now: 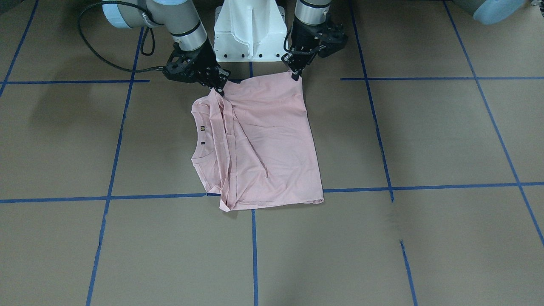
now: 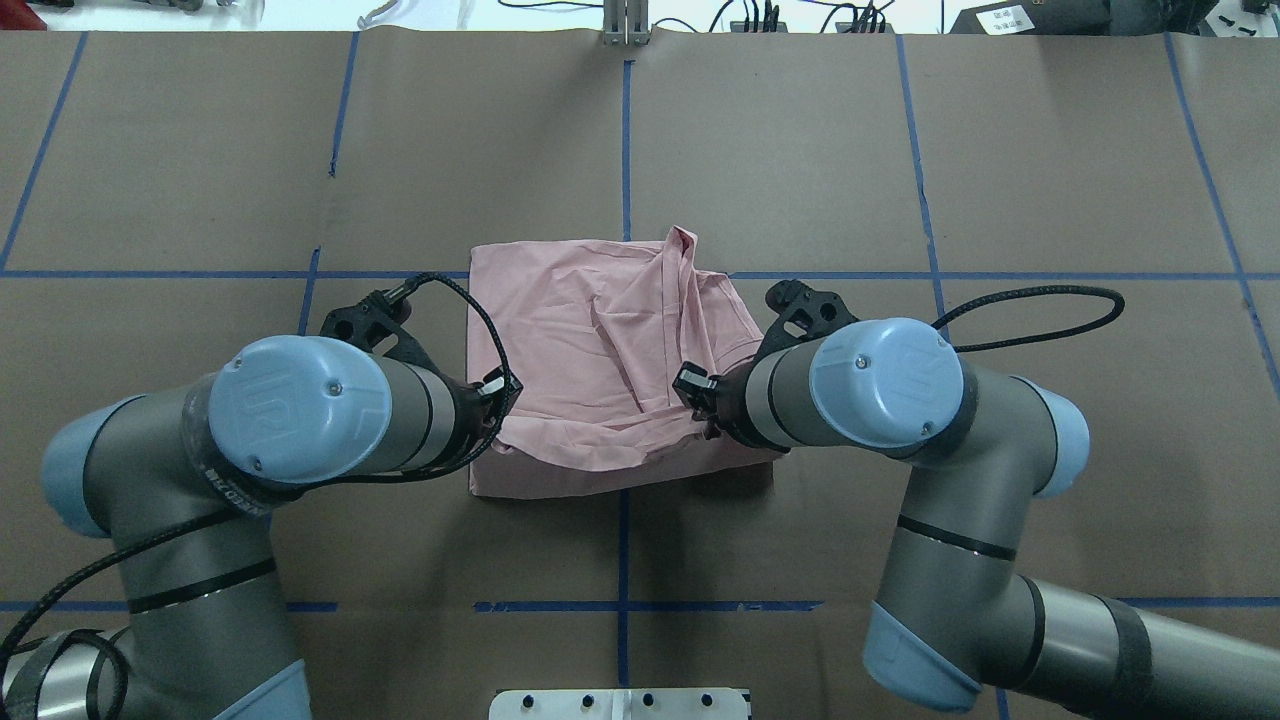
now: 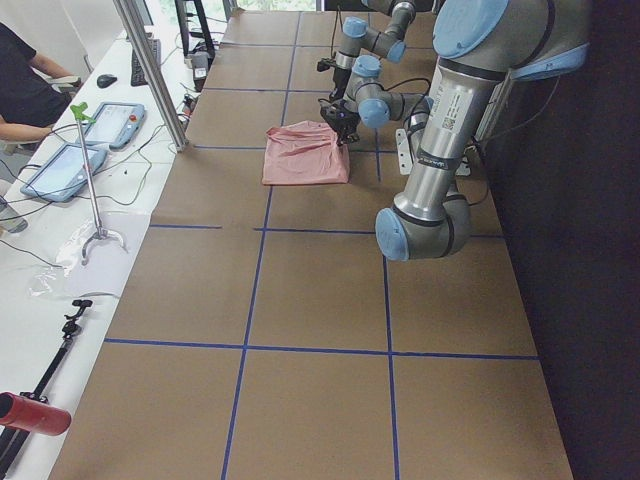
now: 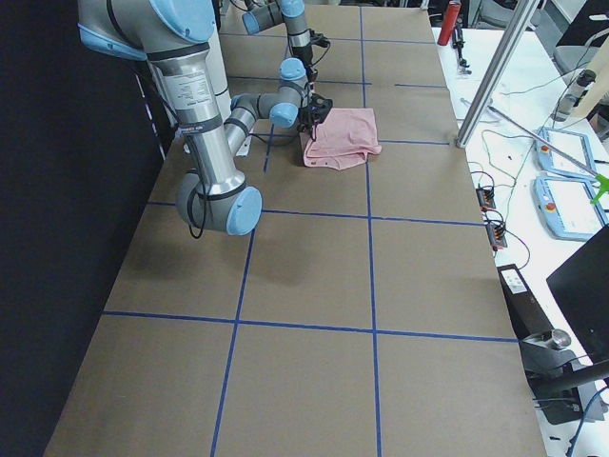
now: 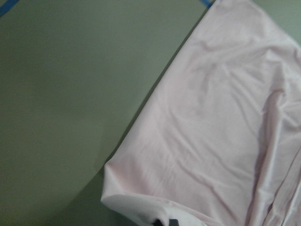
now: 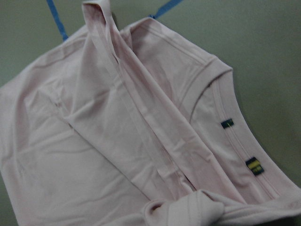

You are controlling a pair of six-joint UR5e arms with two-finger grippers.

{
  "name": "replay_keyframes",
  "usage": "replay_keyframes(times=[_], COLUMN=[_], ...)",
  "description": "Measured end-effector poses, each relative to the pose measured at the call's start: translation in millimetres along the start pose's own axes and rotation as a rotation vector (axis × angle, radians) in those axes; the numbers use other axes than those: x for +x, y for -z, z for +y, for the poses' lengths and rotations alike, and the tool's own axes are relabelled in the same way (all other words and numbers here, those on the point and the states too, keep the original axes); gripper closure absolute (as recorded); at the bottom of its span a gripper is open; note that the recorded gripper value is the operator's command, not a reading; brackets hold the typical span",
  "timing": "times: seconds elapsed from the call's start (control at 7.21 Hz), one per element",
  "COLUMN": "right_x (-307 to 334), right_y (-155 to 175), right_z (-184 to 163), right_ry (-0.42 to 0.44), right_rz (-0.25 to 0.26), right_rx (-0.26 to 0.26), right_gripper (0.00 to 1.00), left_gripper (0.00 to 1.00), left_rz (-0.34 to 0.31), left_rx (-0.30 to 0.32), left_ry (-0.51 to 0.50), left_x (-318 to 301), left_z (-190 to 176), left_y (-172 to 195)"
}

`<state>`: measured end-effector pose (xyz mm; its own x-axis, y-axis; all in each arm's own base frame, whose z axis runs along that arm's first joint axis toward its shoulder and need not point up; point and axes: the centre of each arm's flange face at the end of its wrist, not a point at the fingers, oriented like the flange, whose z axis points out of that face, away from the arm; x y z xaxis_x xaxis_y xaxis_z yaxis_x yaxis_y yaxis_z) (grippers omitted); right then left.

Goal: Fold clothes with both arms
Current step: 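Lift the near edge with both grippers and fold it over the far edge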

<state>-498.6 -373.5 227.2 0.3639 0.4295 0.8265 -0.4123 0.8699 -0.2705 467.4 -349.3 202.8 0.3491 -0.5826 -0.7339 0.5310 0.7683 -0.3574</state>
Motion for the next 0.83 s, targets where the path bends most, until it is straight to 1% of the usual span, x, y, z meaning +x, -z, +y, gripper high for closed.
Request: replay_keyframes(times=[0.14,0.42,0.55,0.69,0.83], right_x=[-14.5,-30.2,-40.7,-56.6,-74.6], right_y=[-13.6,-45.6,-60.5,-73.7,-84.8], right_z=[-21.1,-57.4,-75.5,-96.7,-120.4], right_ry=[-0.007,-0.014,-0.024,-0.041,-0.061], right_rz=[-0.008,-0.045,-0.043,-0.032,-0.016], right_rx=[0.028,0.067,0.089,0.116,0.144], right_gripper=[1.00,1.00,1.00,1.00,1.00], left_gripper=[1.00,1.00,1.00,0.56,0.01], left_rz=[0.018,0.049,0.068,0.092,0.114], left_rx=[0.015,0.035,0.052,0.078,0.112], left_ry=[0.010,0.030,0.044,0.066,0.092], left_x=[4.8,11.4,17.9,29.7,44.7], left_z=[-15.5,-37.3,-53.2,-78.0,-112.2], left_y=[-11.6,-21.7,-25.5,-37.3,-58.9])
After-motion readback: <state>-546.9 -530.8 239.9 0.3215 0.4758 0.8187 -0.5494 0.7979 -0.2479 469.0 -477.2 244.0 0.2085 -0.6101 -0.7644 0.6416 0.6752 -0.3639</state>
